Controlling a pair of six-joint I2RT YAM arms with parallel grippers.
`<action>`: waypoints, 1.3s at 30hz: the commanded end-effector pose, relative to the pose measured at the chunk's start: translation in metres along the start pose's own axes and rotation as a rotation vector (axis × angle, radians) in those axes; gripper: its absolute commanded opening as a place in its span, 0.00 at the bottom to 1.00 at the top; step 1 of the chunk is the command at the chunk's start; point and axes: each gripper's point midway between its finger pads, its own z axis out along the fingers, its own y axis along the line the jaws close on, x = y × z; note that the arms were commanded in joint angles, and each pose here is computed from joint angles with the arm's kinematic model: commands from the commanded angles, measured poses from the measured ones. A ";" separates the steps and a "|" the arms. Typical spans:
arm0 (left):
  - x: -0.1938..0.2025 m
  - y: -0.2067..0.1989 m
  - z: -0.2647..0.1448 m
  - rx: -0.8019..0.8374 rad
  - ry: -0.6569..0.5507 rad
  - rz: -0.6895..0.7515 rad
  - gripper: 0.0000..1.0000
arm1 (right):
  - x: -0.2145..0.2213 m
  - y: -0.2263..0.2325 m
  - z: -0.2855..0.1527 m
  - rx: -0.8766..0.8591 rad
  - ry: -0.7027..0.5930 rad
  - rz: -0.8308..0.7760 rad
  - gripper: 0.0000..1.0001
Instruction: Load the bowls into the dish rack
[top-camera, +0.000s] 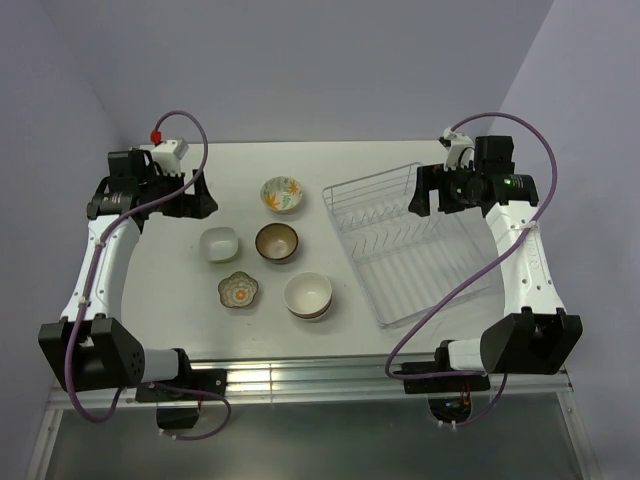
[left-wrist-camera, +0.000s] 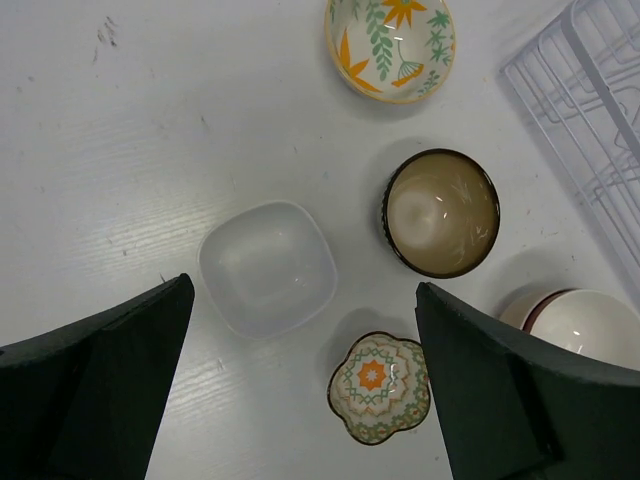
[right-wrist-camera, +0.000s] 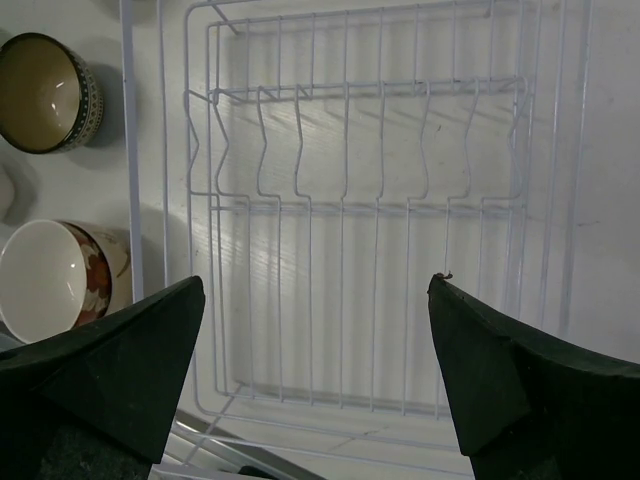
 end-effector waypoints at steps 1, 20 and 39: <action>-0.017 -0.007 -0.010 0.021 -0.077 0.101 0.99 | -0.009 0.010 -0.009 -0.033 -0.029 -0.027 1.00; 0.062 -0.195 -0.013 0.757 -0.015 0.822 0.83 | 0.004 0.014 -0.005 -0.059 0.009 0.003 1.00; 0.179 -0.248 -0.016 1.095 0.326 1.106 0.72 | 0.008 0.012 -0.004 -0.050 0.029 0.005 1.00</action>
